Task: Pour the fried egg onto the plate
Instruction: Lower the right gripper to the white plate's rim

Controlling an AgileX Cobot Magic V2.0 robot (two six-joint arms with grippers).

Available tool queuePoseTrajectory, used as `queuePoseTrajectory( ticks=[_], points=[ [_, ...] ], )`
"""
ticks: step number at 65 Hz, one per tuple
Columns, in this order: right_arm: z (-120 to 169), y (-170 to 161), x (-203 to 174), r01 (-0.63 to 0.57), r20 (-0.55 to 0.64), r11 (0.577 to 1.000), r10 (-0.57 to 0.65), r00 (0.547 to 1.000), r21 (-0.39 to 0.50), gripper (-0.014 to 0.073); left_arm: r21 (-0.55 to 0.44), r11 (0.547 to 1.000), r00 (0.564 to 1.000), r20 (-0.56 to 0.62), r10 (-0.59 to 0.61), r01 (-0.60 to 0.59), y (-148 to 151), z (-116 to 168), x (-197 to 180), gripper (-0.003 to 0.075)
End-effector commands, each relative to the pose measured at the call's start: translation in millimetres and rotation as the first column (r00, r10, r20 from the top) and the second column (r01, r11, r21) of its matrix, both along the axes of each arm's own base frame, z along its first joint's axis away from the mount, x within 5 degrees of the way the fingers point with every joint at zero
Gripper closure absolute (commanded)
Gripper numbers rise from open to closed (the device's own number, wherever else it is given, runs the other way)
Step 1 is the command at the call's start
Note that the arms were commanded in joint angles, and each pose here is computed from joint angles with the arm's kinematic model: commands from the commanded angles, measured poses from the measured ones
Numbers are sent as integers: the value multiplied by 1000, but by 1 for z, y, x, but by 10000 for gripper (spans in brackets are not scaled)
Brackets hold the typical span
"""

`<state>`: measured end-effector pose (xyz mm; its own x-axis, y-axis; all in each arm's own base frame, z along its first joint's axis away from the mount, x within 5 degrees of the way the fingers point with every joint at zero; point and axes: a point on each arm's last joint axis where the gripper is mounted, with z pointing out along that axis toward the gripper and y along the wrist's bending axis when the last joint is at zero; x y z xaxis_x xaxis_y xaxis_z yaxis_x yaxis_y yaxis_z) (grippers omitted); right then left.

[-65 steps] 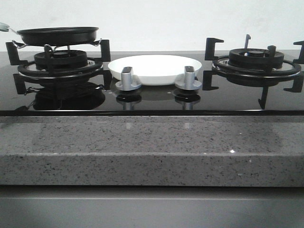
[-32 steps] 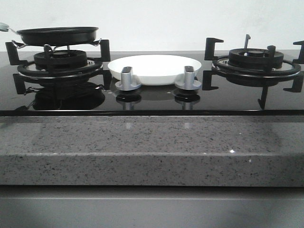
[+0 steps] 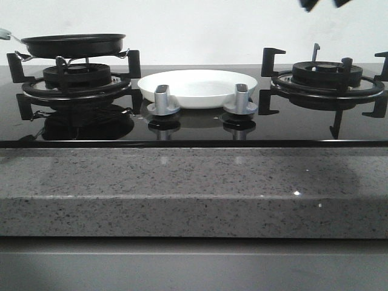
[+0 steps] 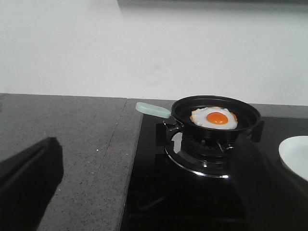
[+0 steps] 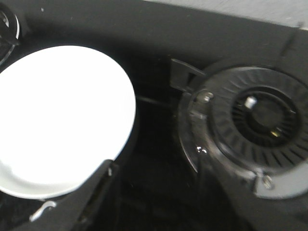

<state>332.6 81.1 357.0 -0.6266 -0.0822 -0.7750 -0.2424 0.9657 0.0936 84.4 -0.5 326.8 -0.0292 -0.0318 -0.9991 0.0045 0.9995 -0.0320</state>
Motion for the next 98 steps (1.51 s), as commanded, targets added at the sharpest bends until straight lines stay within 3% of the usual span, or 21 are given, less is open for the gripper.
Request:
queuePoseTrajectory(
  ticks=[1, 18, 38, 67, 82, 98],
  points=[
    [32, 4, 14, -12, 50, 1000, 12, 999, 15, 250, -12, 1000, 995, 99, 5, -4, 0, 17, 0, 20],
    [30, 21, 70, -86, -127, 996, 83, 988, -20, 256, -12, 1000, 995, 99, 5, -4, 0, 17, 0, 20],
    [1, 37, 120, -151, -268, 988, 140, 953, -19, 256, -12, 1000, 995, 99, 5, -4, 0, 17, 0, 20],
    [-24, 47, 138, -169, -288, 985, 174, 942, 42, 256, -12, 1000, 995, 99, 5, -4, 0, 17, 0, 41],
    [-37, 49, 142, -183, -327, 982, 189, 926, 50, 331, -12, 1000, 995, 99, 5, -4, 0, 17, 0, 78],
    [-44, 50, 144, -188, -345, 981, 192, 919, 47, 341, -12, 1000, 995, 99, 5, -4, 0, 17, 0, 117]
  ],
)
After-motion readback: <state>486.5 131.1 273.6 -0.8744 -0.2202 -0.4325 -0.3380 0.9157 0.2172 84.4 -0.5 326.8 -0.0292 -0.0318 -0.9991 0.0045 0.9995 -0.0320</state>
